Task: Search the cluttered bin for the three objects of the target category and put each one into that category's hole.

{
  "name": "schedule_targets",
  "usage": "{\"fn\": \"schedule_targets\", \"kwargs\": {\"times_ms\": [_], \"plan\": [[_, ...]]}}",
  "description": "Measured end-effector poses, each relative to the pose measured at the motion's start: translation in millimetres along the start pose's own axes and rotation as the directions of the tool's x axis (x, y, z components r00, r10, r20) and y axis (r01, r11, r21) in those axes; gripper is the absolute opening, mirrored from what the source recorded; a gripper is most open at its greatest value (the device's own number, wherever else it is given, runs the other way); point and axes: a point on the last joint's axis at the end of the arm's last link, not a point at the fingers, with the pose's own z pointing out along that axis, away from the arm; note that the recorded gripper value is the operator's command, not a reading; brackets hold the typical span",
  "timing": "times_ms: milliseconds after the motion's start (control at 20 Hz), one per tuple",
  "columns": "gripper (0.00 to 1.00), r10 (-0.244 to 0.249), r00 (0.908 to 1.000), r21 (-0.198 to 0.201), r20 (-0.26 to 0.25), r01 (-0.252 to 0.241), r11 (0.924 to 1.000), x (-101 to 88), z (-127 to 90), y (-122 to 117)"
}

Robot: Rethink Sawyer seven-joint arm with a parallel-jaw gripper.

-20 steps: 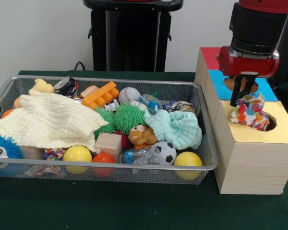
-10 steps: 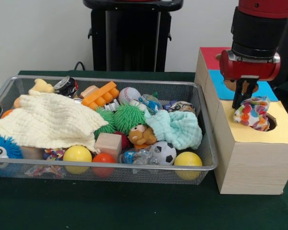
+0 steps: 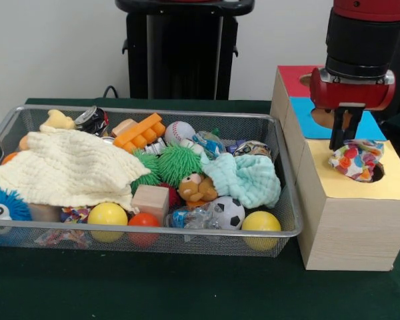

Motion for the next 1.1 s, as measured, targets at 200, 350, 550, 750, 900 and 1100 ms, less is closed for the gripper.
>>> {"fn": "schedule_targets", "kwargs": {"times_ms": [200,350,550,750,900,1100], "plan": [[0.0,0.01,0.9998,-0.003,0.019,-0.01,0.9999,1.5,3,0],[0.0,0.019,0.9992,-0.007,0.035,-0.019,0.9998,0.8,6,0],[0.0,0.032,0.9983,-0.014,0.049,-0.032,0.9994,-0.7,7,2],[1.0,0.045,0.9976,-0.026,0.053,-0.044,0.9987,-1.7,8,6],[1.0,0.047,0.9973,-0.036,0.057,-0.045,0.9983,-2.0,7,12],[1.0,0.047,0.9969,-0.041,0.064,-0.044,0.9982,-1.8,7,16]]}}
